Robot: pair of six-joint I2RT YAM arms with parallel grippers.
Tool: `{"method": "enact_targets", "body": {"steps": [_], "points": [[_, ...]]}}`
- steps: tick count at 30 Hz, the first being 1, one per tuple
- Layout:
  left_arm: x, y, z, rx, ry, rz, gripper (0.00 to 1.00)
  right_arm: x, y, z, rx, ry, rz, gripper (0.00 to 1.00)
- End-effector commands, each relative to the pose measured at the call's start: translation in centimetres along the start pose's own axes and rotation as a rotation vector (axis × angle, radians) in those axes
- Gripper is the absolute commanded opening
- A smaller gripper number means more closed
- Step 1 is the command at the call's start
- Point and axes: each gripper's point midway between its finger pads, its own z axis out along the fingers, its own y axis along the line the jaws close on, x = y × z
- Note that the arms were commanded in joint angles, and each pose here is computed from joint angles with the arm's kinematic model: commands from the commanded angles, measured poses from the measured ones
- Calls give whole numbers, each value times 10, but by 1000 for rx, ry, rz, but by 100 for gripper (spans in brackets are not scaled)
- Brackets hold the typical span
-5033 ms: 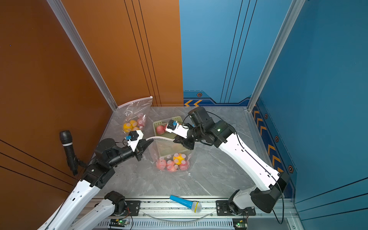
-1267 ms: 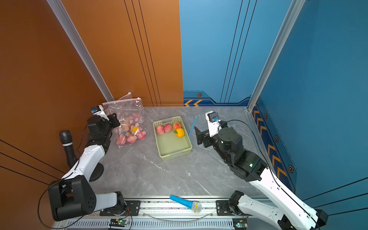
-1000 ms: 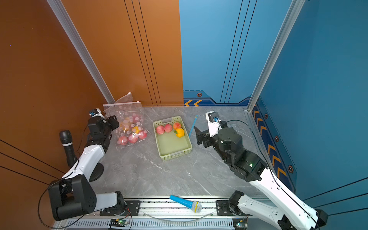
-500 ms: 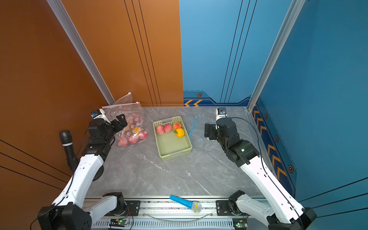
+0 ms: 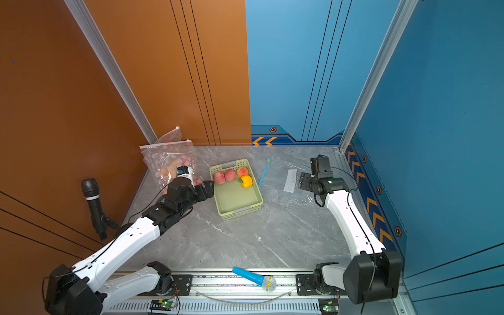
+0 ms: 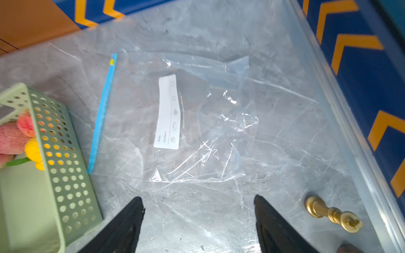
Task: Place the peach in a zip-top bag and seal the zipper
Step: Place the zipper food storage bag at the center of the board, then open the zipper of the food storage bag at the center of the board, then move the basket to the center of the board.
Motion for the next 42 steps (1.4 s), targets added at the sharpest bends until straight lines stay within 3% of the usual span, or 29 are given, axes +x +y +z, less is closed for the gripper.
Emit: {"method": "enact_targets", "body": {"steps": [1, 18, 21, 25, 31, 36, 42], "points": [[5, 4, 9, -19, -7, -61, 98, 6, -1, 21, -2, 61, -6, 80], [38, -1, 85, 33, 144, -135, 98, 1, 0, 154, 154, 233, -101, 78], [40, -12, 98, 69, 169, -141, 98, 3, -4, 167, 174, 250, -103, 71], [38, -28, 110, 115, 179, -152, 98, 11, -11, 178, 180, 284, -82, 48], [34, -51, 125, 157, 183, -147, 98, 10, -23, 174, 200, 282, -73, 2], [38, -69, 138, 188, 197, -139, 98, -26, -38, 140, 247, 179, -58, 0], [26, -102, 151, 261, 177, -160, 98, -78, -41, 71, 290, 11, -75, 0]]}}
